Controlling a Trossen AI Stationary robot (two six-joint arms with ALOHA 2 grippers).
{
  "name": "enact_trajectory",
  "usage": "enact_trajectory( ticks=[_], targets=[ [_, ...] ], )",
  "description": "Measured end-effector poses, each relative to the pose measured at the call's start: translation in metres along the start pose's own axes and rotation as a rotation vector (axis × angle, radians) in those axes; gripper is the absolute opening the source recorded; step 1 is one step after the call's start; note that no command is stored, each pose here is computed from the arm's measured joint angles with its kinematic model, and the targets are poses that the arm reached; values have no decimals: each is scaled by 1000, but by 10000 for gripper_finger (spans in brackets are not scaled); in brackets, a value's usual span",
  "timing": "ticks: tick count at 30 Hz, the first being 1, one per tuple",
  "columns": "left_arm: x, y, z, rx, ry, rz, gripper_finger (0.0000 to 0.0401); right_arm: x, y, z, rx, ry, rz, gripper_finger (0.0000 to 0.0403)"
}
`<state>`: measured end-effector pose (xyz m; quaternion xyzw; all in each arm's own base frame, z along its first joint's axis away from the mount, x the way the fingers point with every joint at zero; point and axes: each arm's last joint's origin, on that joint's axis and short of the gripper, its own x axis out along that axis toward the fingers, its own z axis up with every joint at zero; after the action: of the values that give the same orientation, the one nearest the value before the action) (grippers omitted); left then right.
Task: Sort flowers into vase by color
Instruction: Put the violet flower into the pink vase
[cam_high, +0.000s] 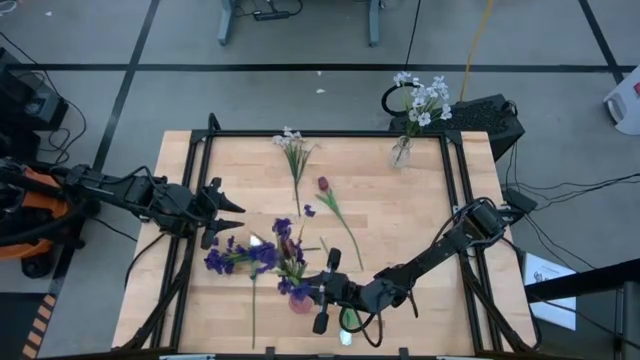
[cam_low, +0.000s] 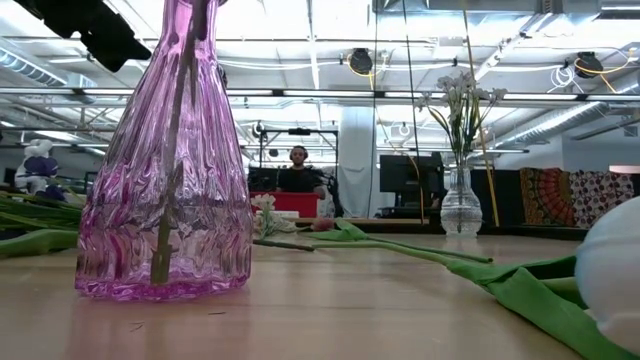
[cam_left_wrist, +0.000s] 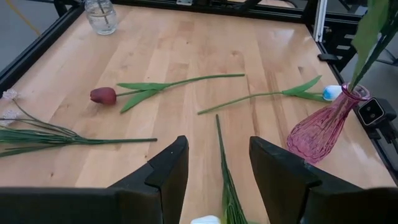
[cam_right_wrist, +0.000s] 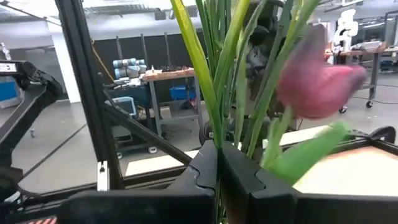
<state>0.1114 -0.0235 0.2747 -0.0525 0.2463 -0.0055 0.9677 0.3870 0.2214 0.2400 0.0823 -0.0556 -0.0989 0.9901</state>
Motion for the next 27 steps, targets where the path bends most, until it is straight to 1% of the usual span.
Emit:
enact_trajectory(
  ticks=[8, 14, 24, 27],
  targets=[
    [0, 0, 0, 0, 0, 0, 176, 0, 0, -7, 17, 65, 23, 0],
    [0, 0, 0, 0, 0, 0, 176, -1, 0, -11, 59, 96, 48, 2],
    [0, 0, 0, 1, 3, 1, 176, -2, -1, -19, 147, 172, 28, 36],
    [0, 0, 0, 1, 3, 0, 176, -4, 1, -17, 145, 184, 32, 49]
  ],
)
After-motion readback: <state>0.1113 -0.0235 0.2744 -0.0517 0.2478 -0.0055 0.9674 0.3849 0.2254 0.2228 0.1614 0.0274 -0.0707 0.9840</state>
